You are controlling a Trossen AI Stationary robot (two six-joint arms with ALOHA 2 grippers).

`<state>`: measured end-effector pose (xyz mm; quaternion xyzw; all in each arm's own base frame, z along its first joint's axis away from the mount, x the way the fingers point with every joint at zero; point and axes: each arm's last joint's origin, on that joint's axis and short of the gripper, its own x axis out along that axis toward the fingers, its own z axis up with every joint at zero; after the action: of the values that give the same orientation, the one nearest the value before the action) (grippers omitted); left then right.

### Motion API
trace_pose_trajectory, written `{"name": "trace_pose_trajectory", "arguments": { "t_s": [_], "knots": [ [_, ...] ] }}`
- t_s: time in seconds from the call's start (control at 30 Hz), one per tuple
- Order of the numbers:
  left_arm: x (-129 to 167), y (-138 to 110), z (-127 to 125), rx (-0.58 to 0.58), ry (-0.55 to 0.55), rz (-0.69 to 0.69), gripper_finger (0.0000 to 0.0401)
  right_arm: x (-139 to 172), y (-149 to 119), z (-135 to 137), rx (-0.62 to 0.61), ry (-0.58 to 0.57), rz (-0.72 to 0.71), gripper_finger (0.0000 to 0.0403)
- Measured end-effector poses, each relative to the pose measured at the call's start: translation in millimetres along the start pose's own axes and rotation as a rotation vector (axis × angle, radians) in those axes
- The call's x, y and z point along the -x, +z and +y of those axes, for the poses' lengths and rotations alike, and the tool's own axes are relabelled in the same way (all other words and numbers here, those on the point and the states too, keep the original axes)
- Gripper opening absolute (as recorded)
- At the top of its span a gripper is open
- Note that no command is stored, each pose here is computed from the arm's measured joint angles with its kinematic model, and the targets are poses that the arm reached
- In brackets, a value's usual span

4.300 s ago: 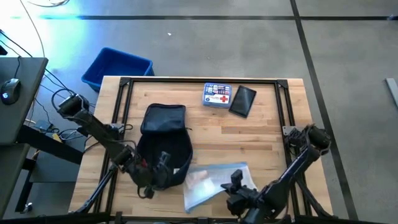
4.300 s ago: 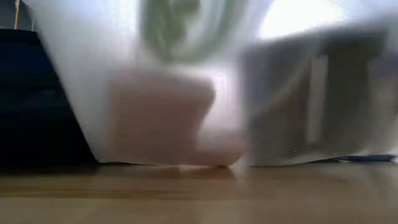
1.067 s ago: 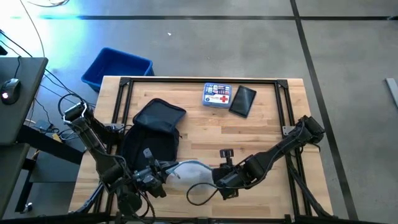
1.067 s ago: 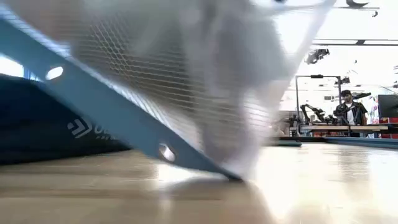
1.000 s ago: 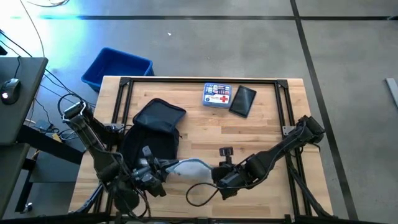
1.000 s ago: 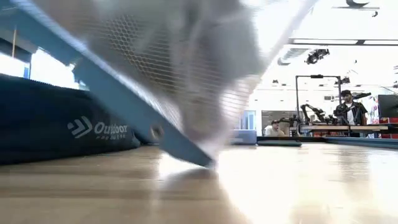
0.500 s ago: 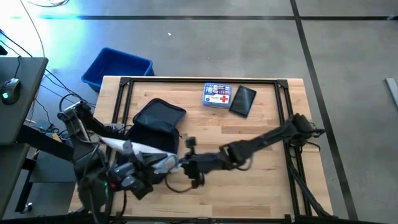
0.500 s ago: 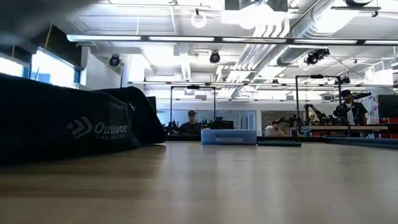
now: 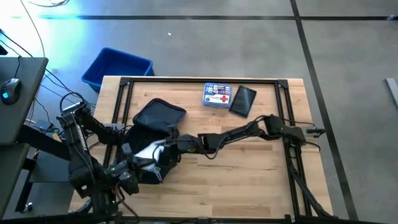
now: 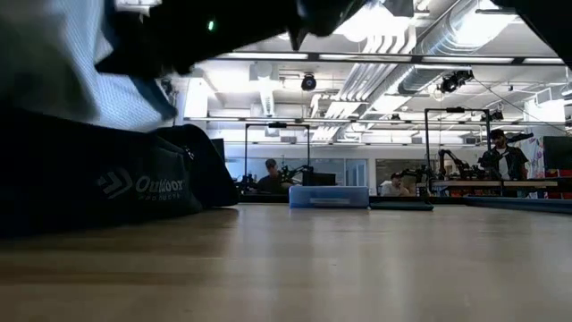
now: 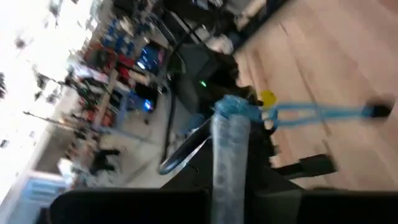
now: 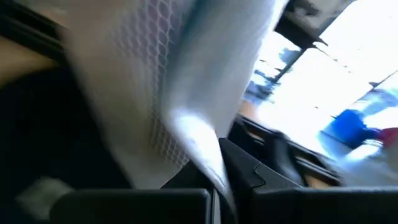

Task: Unpack backpack
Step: Put the blue zipper bag in the black backpack

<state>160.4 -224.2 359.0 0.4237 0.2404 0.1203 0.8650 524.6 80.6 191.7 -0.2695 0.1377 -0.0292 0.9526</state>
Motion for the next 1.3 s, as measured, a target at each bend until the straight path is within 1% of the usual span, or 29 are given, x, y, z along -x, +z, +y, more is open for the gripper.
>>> {"name": "trace_pose_trajectory", "arguments": {
  "t_s": [0.13,0.3,0.37,0.43,0.53,0.67,0.77,0.83,0.9,1.0,1.1,1.2,1.3],
  "knots": [
    [-8,-12,-15,0.036,-0.029,0.052,0.0000,-8,-16,-11,0.084,-0.135,0.088,0.0000],
    [-18,-30,-39,0.019,-0.044,0.088,0.0000,-17,-31,-20,0.074,-0.244,0.129,0.0000],
    [-21,-37,-46,-0.016,-0.037,0.100,0.0000,-18,-32,-21,0.087,-0.306,0.138,0.0000],
    [-25,-42,-52,-0.066,-0.007,0.101,0.0000,-18,-31,-23,0.124,-0.365,0.137,0.0000],
    [-31,-43,-57,-0.156,0.047,0.095,0.0000,-17,-26,-23,0.177,-0.412,0.132,0.0000],
    [-38,-37,-58,-0.290,0.100,0.098,0.0000,-14,-20,-25,0.195,-0.483,0.114,0.0000],
    [-43,-34,-54,-0.340,0.103,0.118,0.0000,-14,-17,-30,0.179,-0.510,0.073,0.0000],
    [-46,-35,-52,-0.362,0.091,0.142,0.0000,-16,-21,-36,0.173,-0.506,0.072,0.0000],
    [-49,-38,-50,-0.395,0.076,0.176,0.0000,-20,-30,-41,0.167,-0.514,0.085,0.0000],
    [-55,-44,-45,-0.408,0.053,0.247,0.0000,-27,-45,-43,0.177,-0.520,0.105,0.0000],
    [-61,-50,-42,-0.455,0.050,0.316,0.0000,-33,-58,-44,0.213,-0.539,0.120,0.0000],
    [-68,-51,-42,-0.501,0.055,0.342,0.0000,-34,-60,-46,0.231,-0.572,0.107,0.0000],
    [-73,-51,-39,-0.570,0.099,0.337,0.0000,-32,-56,-50,0.216,-0.612,0.064,0.0000]
  ]
}}
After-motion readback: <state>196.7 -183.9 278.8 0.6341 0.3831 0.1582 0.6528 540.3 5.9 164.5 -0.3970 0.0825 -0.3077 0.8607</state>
